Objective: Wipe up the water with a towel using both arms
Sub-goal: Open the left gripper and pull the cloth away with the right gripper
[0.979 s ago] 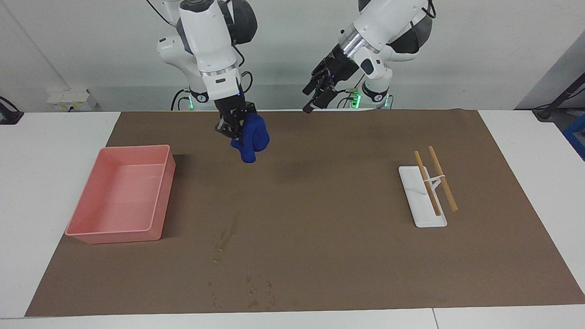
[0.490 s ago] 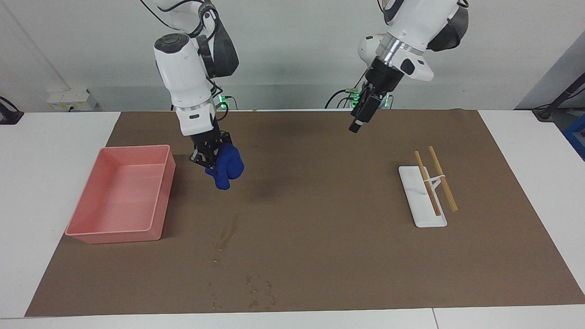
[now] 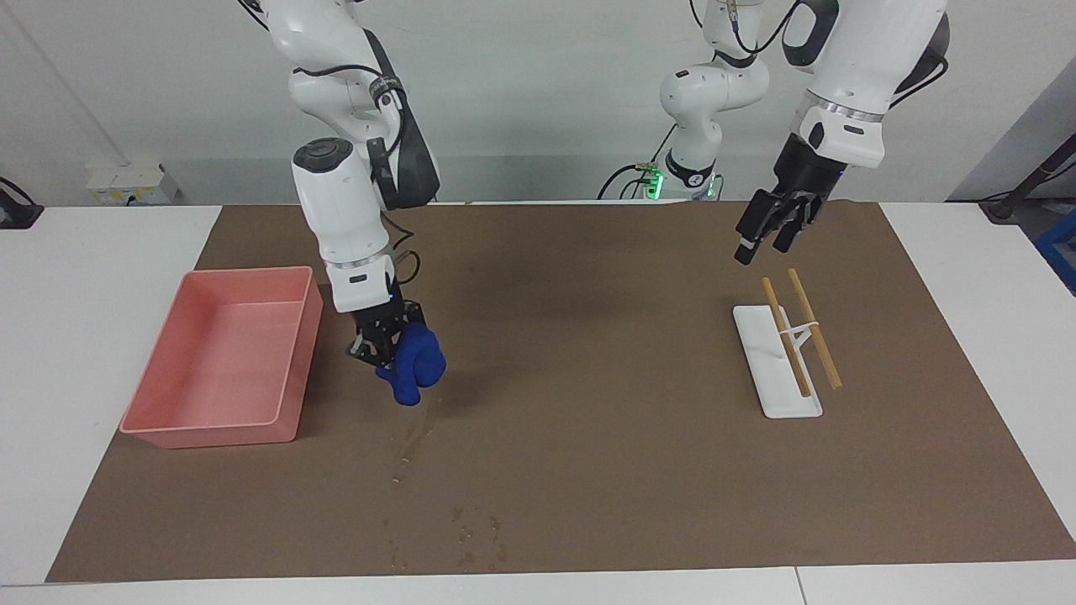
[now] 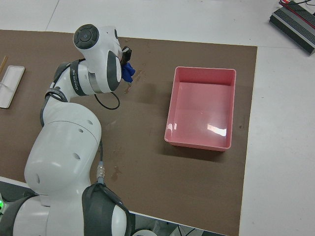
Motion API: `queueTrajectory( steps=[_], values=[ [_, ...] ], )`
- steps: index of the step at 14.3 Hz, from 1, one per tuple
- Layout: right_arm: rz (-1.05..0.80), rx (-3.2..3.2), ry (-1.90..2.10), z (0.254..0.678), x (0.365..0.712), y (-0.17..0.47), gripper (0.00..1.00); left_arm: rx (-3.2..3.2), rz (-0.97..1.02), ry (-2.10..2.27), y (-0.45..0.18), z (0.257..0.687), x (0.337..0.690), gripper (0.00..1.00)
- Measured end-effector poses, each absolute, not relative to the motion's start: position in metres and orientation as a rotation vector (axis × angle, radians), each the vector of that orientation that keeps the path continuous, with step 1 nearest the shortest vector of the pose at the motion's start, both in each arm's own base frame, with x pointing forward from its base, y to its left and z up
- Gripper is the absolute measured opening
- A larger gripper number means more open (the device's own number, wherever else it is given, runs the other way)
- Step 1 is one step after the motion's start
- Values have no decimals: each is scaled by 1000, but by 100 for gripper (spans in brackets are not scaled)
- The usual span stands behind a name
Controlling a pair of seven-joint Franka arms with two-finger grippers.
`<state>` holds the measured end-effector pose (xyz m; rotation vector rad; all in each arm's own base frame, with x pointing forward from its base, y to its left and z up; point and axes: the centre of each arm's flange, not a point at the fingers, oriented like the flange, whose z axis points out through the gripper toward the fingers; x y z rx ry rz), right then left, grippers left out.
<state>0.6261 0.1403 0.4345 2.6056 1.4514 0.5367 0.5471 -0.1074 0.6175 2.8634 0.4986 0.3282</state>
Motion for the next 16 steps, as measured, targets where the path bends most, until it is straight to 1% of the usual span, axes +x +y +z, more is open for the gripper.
queueTrajectory(
  steps=[3, 7, 10, 13, 16],
  values=[
    [591, 2552, 1432, 419, 647, 128, 13, 3055, 256, 119, -62, 613, 544, 100],
    [637, 2538, 1431, 406, 663, 133, 13, 3186, 79, -143, -52, 633, 527, 100],
    [675, 2526, 1431, 391, 668, 137, 13, 3181, 36, -169, -43, 651, 530, 100],
    [705, 2519, 1426, 367, 674, 137, 13, 3164, 30, -141, -21, 650, 538, 100],
    [692, 2519, 1442, 346, 676, 137, 13, 3161, 20, -162, -27, 649, 537, 100]
  ],
)
